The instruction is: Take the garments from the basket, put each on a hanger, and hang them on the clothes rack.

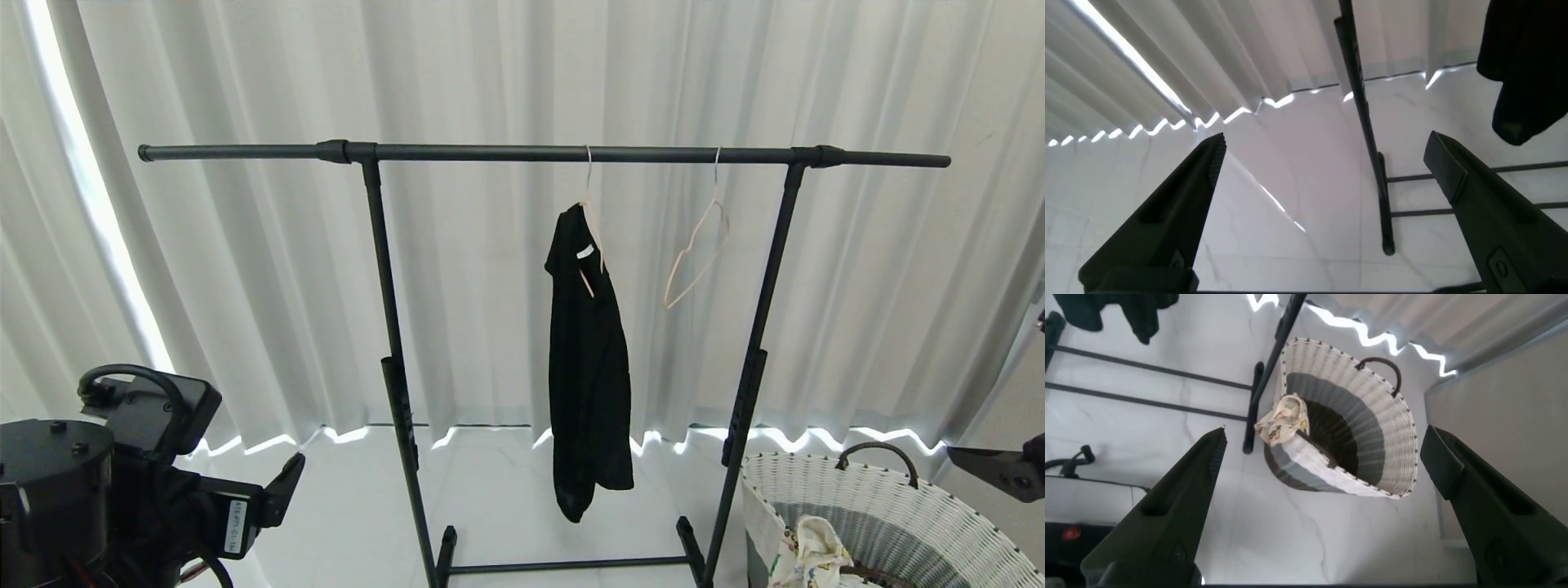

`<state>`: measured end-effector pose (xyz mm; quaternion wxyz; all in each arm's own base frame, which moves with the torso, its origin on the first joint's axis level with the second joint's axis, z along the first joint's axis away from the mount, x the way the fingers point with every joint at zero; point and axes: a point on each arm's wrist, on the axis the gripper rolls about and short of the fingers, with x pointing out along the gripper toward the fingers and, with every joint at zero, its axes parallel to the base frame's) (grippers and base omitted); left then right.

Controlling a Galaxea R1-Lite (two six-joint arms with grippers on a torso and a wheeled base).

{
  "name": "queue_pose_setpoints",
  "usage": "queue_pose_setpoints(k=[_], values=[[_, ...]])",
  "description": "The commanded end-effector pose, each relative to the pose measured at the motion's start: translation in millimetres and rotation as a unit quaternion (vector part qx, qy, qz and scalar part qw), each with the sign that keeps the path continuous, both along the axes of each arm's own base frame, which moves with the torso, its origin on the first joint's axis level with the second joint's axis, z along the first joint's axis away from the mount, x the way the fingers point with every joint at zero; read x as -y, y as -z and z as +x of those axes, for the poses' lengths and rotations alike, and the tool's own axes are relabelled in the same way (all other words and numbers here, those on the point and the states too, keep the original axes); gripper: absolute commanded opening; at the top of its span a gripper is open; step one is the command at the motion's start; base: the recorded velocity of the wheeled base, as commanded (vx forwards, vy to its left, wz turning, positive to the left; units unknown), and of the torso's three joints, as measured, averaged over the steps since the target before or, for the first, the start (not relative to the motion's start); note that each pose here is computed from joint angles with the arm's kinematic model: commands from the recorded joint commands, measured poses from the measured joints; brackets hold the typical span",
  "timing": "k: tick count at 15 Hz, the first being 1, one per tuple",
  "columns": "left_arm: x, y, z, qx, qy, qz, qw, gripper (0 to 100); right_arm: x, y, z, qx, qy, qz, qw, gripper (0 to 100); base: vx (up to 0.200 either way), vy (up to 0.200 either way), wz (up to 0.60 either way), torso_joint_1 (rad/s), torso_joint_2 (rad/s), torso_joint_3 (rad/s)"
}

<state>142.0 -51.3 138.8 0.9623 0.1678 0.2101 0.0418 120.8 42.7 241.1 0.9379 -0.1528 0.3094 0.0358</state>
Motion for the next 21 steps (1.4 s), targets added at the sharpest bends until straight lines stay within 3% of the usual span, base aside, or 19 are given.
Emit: queue_pose_setpoints(k=[1,8,12,16,21], values=[[-1,2,-1,-0.004,-0.003,0.002,1.0,100,-1,1,1,-0.003,0.0,-0.001,1.0,100,0.0,0.0,0.0,-0.203,0.49,0.286],[-1,3,-1,-0.005,-0.002,0.003,1.0,100,-1,1,1,-0.003,0.0,-0.001,1.0,100,0.0,0.0,0.0,-0.183,0.47,0.295],[-1,3,-1,-0.006,-0.001,0.004,1.0,100,-3,11,6,0.025,-0.001,0.01,0.9996,100,0.0,0.0,0.0,-0.124,0.43,0.284],[-2,6,-2,-0.012,0.002,0.014,0.9998,100,-3,38,8,0.043,-0.02,-0.014,0.9988,100,0.0,0.0,0.0,0.005,0.02,-0.004],[-1,6,-3,-0.012,0.005,0.012,0.9998,100,-3,40,8,0.04,-0.022,-0.02,0.9988,100,0.0,-0.16,0.0,-0.044,0.09,0.068]])
